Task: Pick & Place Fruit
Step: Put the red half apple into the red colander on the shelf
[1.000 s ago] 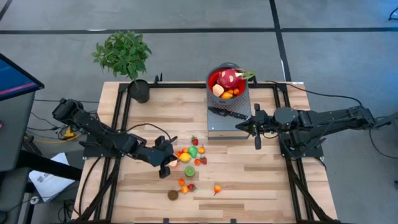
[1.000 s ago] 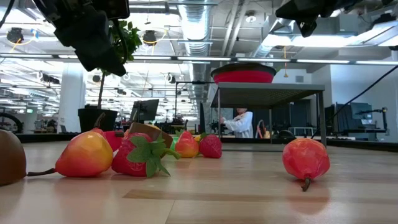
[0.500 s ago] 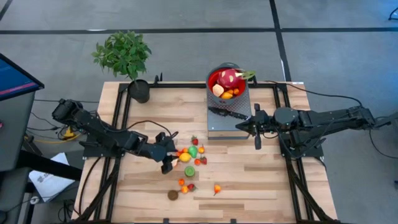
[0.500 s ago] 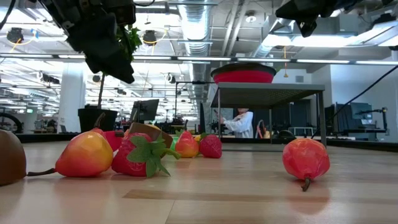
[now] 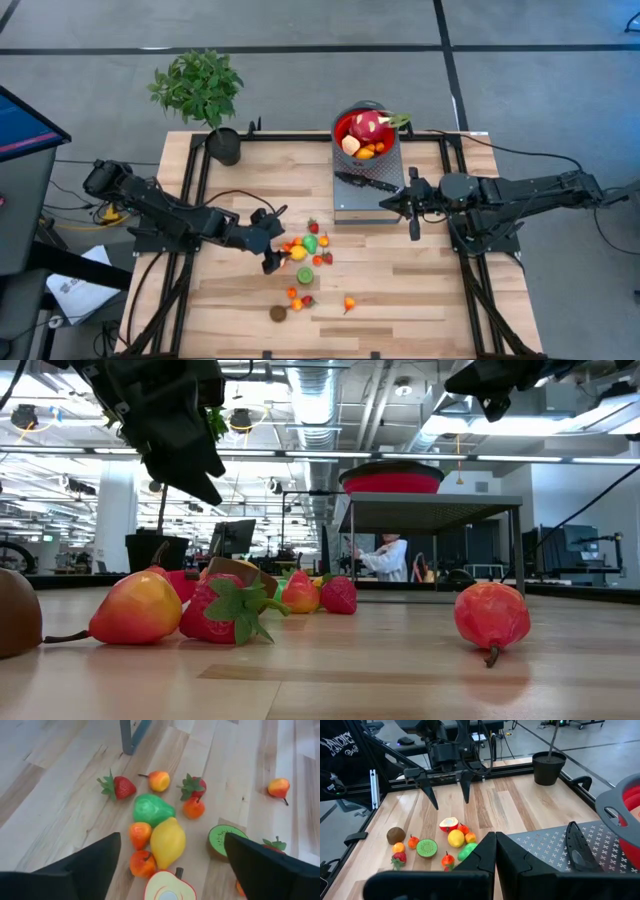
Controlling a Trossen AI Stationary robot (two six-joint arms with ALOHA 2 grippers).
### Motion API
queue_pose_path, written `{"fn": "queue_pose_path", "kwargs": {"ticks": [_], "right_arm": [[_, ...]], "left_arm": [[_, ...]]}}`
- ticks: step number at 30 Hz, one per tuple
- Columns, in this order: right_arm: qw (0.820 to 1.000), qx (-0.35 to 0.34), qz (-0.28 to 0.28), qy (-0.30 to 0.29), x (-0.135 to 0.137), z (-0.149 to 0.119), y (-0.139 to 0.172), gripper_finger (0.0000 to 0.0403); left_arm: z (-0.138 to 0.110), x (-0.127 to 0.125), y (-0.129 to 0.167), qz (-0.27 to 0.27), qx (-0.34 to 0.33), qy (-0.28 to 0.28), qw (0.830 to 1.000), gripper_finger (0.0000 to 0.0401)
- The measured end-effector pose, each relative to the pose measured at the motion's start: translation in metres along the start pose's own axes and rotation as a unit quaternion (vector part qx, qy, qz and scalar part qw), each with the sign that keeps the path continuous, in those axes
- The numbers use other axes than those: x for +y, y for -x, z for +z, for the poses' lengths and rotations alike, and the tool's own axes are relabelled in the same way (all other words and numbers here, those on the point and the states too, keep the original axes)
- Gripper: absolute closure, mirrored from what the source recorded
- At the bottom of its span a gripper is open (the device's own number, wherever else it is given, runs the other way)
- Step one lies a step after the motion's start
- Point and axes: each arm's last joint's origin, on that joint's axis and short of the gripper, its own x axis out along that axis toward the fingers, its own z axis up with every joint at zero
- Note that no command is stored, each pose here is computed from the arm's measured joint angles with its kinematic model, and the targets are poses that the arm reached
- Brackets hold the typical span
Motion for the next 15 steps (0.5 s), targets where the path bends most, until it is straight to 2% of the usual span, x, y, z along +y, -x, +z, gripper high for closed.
{"fn": "queue_pose_path", "kwargs": {"ticks": [6, 11, 15], "right_arm": [[1.0, 0.0, 0.0, 0.0, 0.0, 0.0, 0.0, 0.04], [1.0, 0.0, 0.0, 0.0, 0.0, 0.0, 0.0, 0.04], [1.0, 0.0, 0.0, 0.0, 0.0, 0.0, 0.0, 0.04]], "left_arm": [[0.0, 0.0, 0.0, -0.001, -0.001, 0.001, 1.0, 0.0018], [-0.001, -0.002, 0.0, -0.014, 0.008, 0.012, 1.0, 0.0022], [-0.015, 0.001, -0.003, -0.02, 0.034, 0.015, 0.999, 0.003]]}}
